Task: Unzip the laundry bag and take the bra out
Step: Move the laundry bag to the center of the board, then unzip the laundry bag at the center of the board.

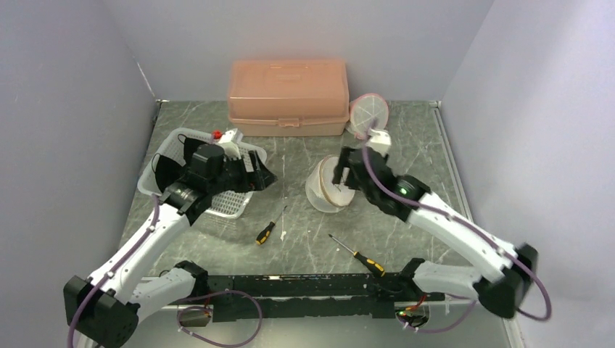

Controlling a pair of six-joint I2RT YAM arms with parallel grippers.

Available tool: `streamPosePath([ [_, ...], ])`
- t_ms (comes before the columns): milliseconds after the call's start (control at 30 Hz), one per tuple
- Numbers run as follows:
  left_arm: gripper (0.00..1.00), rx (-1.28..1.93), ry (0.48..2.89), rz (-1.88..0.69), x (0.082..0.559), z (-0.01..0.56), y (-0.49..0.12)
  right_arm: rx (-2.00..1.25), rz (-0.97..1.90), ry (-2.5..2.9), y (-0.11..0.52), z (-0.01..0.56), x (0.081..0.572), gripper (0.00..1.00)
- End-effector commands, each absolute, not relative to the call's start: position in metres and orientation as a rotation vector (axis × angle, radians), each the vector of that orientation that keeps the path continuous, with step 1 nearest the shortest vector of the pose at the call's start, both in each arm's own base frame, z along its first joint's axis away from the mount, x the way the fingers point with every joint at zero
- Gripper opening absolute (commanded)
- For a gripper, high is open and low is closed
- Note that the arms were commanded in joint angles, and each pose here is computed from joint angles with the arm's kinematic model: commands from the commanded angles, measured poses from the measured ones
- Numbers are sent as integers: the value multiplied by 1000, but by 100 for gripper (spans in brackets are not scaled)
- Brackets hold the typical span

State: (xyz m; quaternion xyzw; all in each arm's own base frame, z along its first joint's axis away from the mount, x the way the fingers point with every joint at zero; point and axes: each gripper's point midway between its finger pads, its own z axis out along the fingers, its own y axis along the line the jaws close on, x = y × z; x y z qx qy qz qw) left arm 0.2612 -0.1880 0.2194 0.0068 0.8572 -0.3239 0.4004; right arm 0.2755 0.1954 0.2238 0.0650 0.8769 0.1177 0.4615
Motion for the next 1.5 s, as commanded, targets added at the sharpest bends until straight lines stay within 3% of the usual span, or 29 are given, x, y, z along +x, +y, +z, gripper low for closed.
streamPosePath([
  [0, 87, 107, 2077, -1087, 253, 237, -252, 317, 412, 1973, 152, 222, 266, 79],
  [200, 90, 113, 2180, -963, 257, 213, -327, 539, 526, 1743, 109, 207, 251, 78],
  [600, 77, -64, 2313, -744, 287, 183, -356, 494, 399, 1834, 96, 188, 245, 74],
  [667, 73, -65, 2338, -718, 287, 178, -356, 492, 407, 1832, 96, 186, 244, 74],
  [800, 53, -37, 2343, -738, 286, 172, -361, 487, 403, 1829, 95, 184, 245, 73],
  [967, 23, -19, 2359, -715, 284, 165, -358, 479, 390, 1851, 95, 179, 246, 75],
  [1100, 4, -2, 2322, -736, 286, 174, -352, 359, 493, 1891, 115, 188, 249, 75],
  [1467, 3, -96, 2158, -1209, 288, 213, -321, 201, 1017, 1838, 160, 211, 251, 76],
])
